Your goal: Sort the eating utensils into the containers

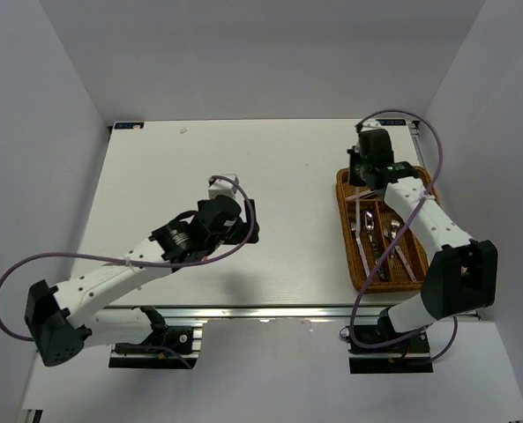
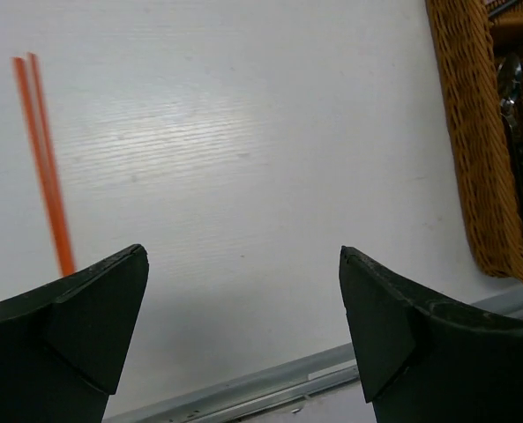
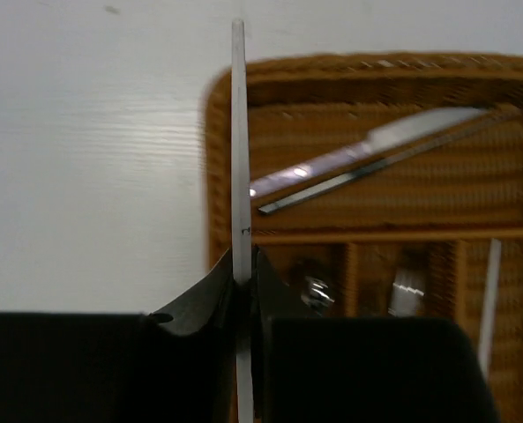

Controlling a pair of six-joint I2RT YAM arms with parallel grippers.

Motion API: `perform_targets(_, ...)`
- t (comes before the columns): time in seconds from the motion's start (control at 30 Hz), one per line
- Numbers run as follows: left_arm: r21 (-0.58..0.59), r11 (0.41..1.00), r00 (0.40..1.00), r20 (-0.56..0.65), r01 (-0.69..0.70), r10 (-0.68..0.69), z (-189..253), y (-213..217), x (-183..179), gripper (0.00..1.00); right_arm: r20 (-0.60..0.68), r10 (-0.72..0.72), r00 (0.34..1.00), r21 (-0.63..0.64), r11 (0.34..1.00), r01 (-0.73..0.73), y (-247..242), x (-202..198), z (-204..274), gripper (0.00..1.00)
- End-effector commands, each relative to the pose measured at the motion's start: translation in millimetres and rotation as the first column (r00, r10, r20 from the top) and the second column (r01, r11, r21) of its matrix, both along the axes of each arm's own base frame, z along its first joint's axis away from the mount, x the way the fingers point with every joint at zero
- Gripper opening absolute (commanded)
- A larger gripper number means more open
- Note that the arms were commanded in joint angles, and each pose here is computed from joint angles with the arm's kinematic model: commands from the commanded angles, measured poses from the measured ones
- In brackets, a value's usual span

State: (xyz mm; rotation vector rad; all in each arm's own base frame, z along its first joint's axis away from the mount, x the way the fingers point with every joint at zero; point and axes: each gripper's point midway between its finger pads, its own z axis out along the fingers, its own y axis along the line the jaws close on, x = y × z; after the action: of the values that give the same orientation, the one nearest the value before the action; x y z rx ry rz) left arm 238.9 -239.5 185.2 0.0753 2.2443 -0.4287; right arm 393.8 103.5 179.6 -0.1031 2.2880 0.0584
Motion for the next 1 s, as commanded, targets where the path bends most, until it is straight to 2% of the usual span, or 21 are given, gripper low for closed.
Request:
perform_targets(0.0,0.130,0.990,0.997,0.063,-0.058,0.050,16,45,-6,0.98,-0.158,-0.023,0.987,-0.267,0.963,-0.020,-54,-26,-26,0.00)
perform_targets(0.03,0.125,0.991,0.996,0.073,-0.056,0.048,17,48,-8,0.98,-0.149,-0.055,0.987,-0.297,0.955,0.008,-61,-24,-26,0.00)
perform_targets(0.07,0.144,0.988,0.997,0.067,-0.048,0.039,9,53,-12,0.98,-0.135,-0.123,0.983,-0.390,0.919,0.061,-81,-24,-23,0.00)
perform_targets(0.17,0.139,0.989,0.997,0.071,-0.042,0.032,-1,63,-20,0.98,-0.173,-0.174,0.969,-0.548,0.835,0.052,-110,-23,-29,0.00)
perform_targets(0.3,0.117,0.991,0.995,0.083,-0.060,0.051,-8,71,-25,0.98,-0.179,-0.231,0.956,-0.681,0.731,0.049,-144,-24,-24,0.00)
perform_targets(0.37,0.102,0.993,0.995,0.089,-0.052,0.043,-5,70,-26,0.98,-0.168,-0.299,0.939,-0.717,0.691,0.092,-173,-32,-18,0.00)
perform_targets(0.47,0.094,0.994,0.993,0.105,-0.058,0.049,-2,72,-25,0.98,-0.151,-0.337,0.929,-0.688,0.711,0.146,-195,-43,-24,0.00)
perform_targets(0.57,0.109,0.992,0.994,0.098,-0.056,0.045,-4,72,-25,0.98,-0.166,-0.365,0.916,-0.733,0.667,0.133,-220,-60,-45,0.00)
perform_targets(0.7,0.117,0.991,0.994,0.092,-0.061,0.051,-7,74,-26,0.98,-0.167,-0.415,0.894,-0.717,0.674,0.179,-242,-83,-65,0.00)
perform_targets(0.77,0.106,0.992,0.994,0.098,-0.063,0.053,-5,75,-26,0.98,-0.174,-0.397,0.901,-0.687,0.705,0.178,-241,-91,-72,0.00)
perform_targets(0.97,0.091,0.994,0.993,0.107,-0.055,0.045,-2,74,-28,0.98,-0.195,-0.369,0.909,-0.662,0.733,0.156,-238,-103,-83,0.00)
